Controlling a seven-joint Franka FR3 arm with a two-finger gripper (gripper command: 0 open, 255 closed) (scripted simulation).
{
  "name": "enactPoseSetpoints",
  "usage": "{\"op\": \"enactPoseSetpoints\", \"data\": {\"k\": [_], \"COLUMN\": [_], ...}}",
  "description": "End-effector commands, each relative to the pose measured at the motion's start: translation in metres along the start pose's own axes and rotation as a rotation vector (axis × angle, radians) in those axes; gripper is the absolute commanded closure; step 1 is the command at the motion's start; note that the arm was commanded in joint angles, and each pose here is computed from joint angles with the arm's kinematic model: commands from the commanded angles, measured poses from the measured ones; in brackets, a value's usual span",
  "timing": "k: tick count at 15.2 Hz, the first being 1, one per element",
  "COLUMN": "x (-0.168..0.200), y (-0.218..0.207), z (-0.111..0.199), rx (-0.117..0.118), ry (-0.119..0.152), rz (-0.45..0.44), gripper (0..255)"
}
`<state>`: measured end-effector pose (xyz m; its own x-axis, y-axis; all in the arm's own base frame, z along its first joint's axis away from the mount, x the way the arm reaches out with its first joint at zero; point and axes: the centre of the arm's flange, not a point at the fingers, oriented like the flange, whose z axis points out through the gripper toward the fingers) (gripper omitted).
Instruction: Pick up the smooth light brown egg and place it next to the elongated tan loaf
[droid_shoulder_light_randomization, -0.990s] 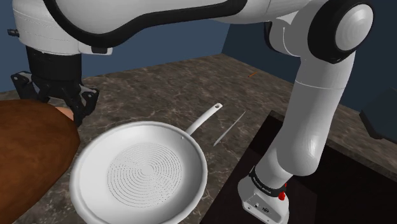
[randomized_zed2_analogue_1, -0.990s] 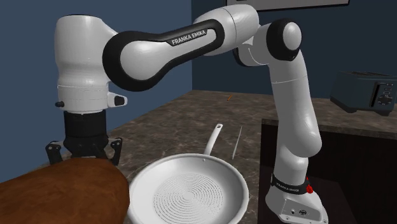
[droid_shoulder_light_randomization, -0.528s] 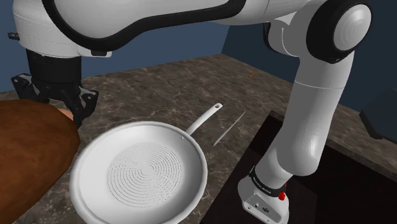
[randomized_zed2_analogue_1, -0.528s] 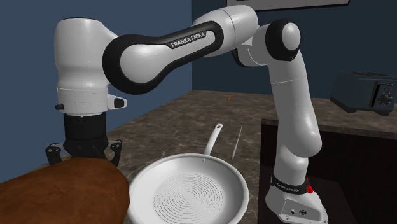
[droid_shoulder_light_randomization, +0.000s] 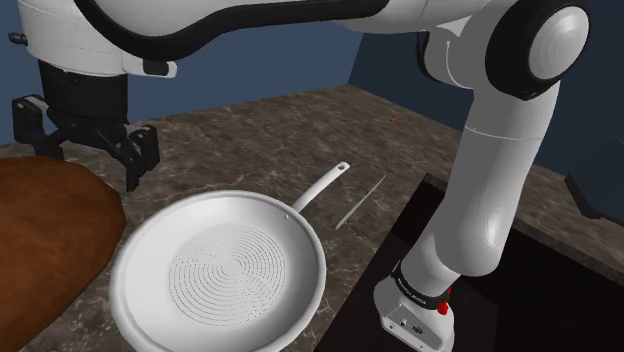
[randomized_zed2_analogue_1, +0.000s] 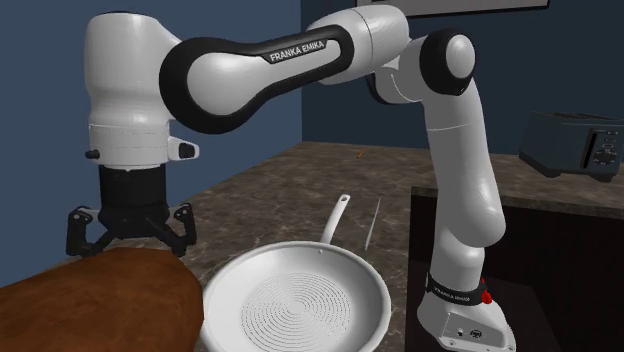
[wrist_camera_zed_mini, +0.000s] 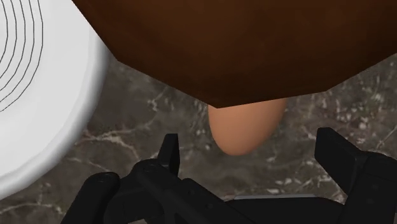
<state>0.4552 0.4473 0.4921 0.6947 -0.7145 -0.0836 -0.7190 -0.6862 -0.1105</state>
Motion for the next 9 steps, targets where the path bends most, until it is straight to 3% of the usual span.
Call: {"op": "enactPoseSetpoints", "data": {"k": [1,9], "x": [-0.001,-0.001], "y": [0.000,0.000], "z": [-0.023,-0.033], "rx": [-0.001,-0.001], "ry": [0.000,0.000], "rz": [0.000,0.000], "gripper": [0,0]}}
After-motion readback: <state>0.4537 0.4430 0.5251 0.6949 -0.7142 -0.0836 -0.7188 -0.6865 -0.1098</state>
